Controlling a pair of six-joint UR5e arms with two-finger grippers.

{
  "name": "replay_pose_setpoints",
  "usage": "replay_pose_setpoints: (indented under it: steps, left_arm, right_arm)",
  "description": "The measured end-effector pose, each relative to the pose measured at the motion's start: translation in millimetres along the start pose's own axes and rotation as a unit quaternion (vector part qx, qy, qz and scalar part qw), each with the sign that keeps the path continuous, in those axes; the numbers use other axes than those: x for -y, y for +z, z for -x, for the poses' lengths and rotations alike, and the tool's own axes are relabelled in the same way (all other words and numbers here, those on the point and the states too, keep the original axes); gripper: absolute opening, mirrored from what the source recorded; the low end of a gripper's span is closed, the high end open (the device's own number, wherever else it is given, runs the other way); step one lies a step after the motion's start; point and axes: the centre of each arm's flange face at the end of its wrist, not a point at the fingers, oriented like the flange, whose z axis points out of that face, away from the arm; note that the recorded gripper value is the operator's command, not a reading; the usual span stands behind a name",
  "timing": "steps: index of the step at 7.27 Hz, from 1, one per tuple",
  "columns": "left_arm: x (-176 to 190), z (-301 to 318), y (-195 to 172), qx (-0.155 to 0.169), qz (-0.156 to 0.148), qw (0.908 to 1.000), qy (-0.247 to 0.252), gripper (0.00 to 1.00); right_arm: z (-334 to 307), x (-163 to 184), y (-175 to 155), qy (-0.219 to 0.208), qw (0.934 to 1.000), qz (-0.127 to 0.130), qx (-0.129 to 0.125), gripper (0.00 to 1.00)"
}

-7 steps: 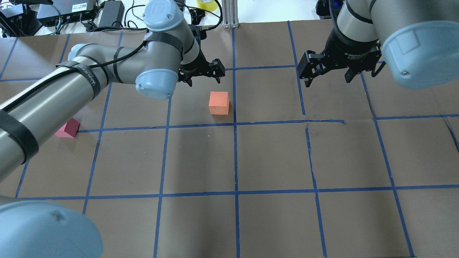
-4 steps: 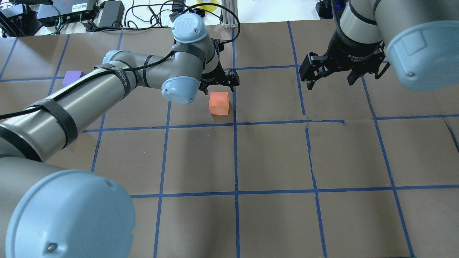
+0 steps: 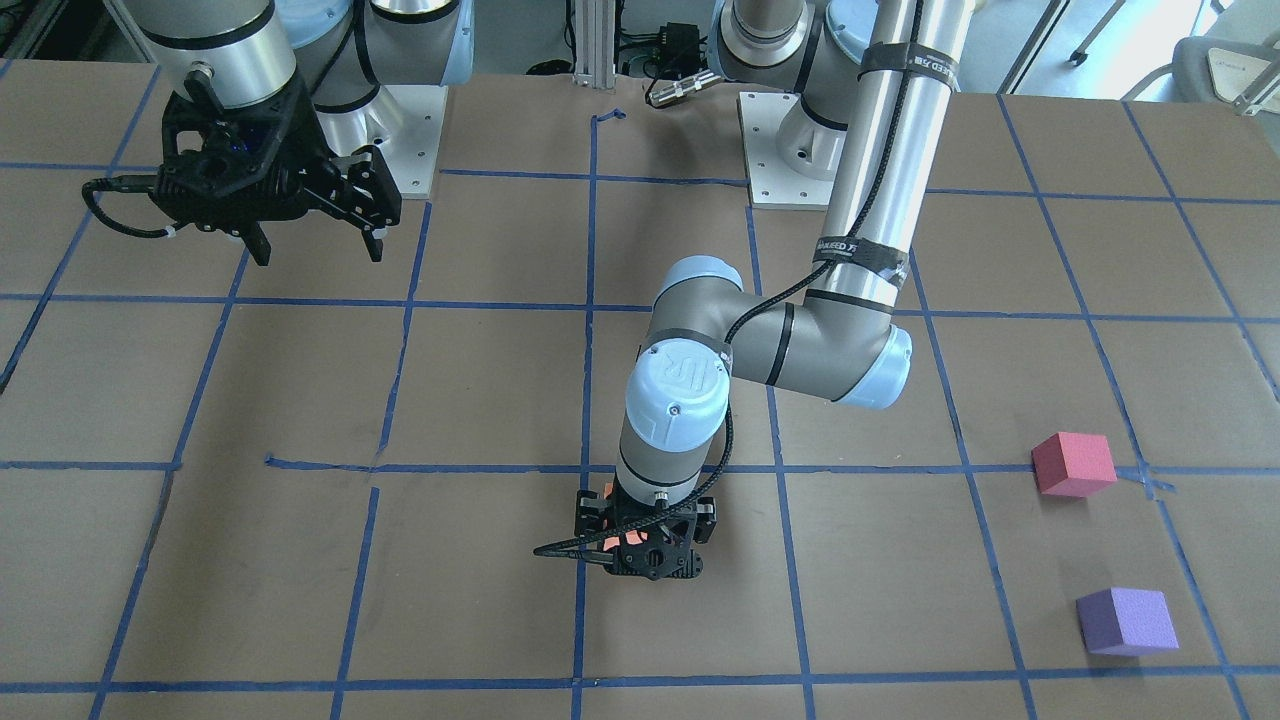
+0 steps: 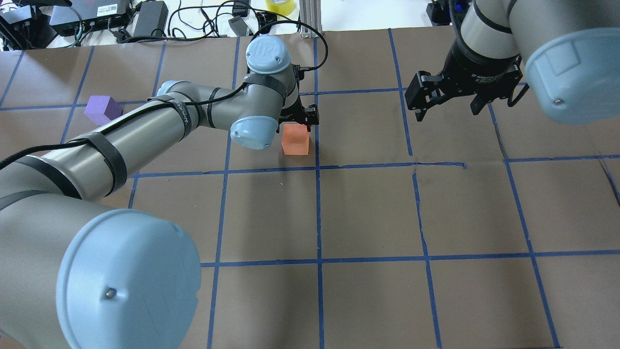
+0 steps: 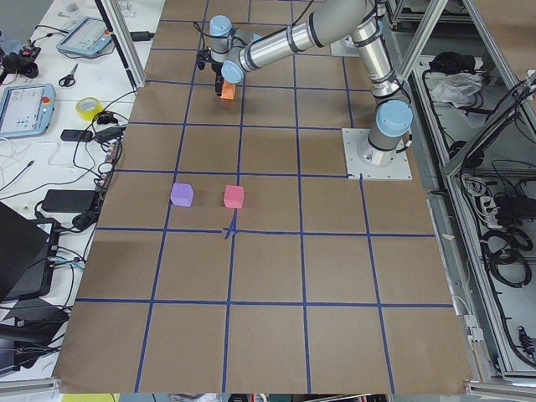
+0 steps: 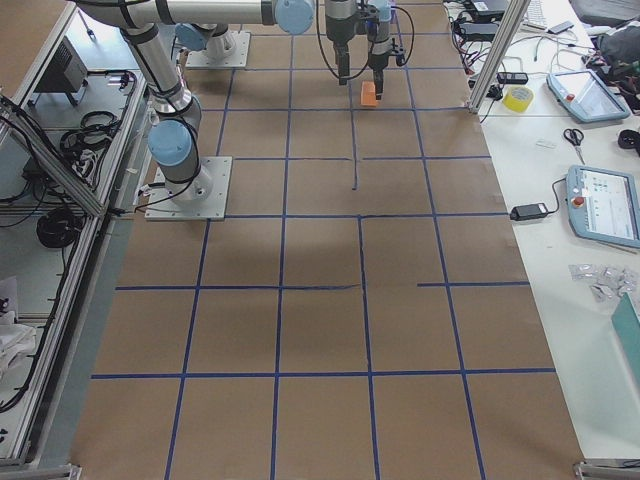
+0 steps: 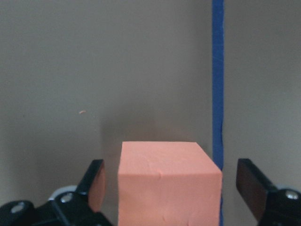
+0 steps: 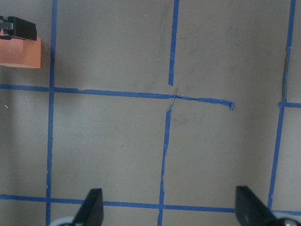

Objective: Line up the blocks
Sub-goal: 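Set the orange cube down nearer the robot and open the left gripper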

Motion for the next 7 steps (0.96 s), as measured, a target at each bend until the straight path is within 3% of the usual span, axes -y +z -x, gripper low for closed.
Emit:
replay_pose_setpoints:
  steps: [1, 2, 4, 7]
  left_arm:
    - [-1.6, 1.0, 4.0, 0.005, 0.002, 1.0, 0.003, 0.1]
    - [-4.2, 1.3, 5.0, 0.006, 0.004, 1.0, 0.002, 0.0]
    - [-4.7, 1.3, -12.8, -0.003, 0.004, 0.9999, -0.012, 0.0]
    - [25.3, 64.2, -89.6, -0.001, 0.003, 0.9989, -0.046, 0.0]
  right_arm:
    - [0.1, -0.1, -0.3, -0.001, 1.0, -0.001, 0.0, 1.0]
    - [0.1, -0.4, -1.0, -0.001, 1.0, -0.001, -0.001, 1.0]
    - [0.0, -0.9, -2.2, -0.002, 1.0, -0.003, -0.001, 1.0]
    - [0.0, -1.2, -2.7, -0.002, 1.0, -0.004, -0.002, 1.0]
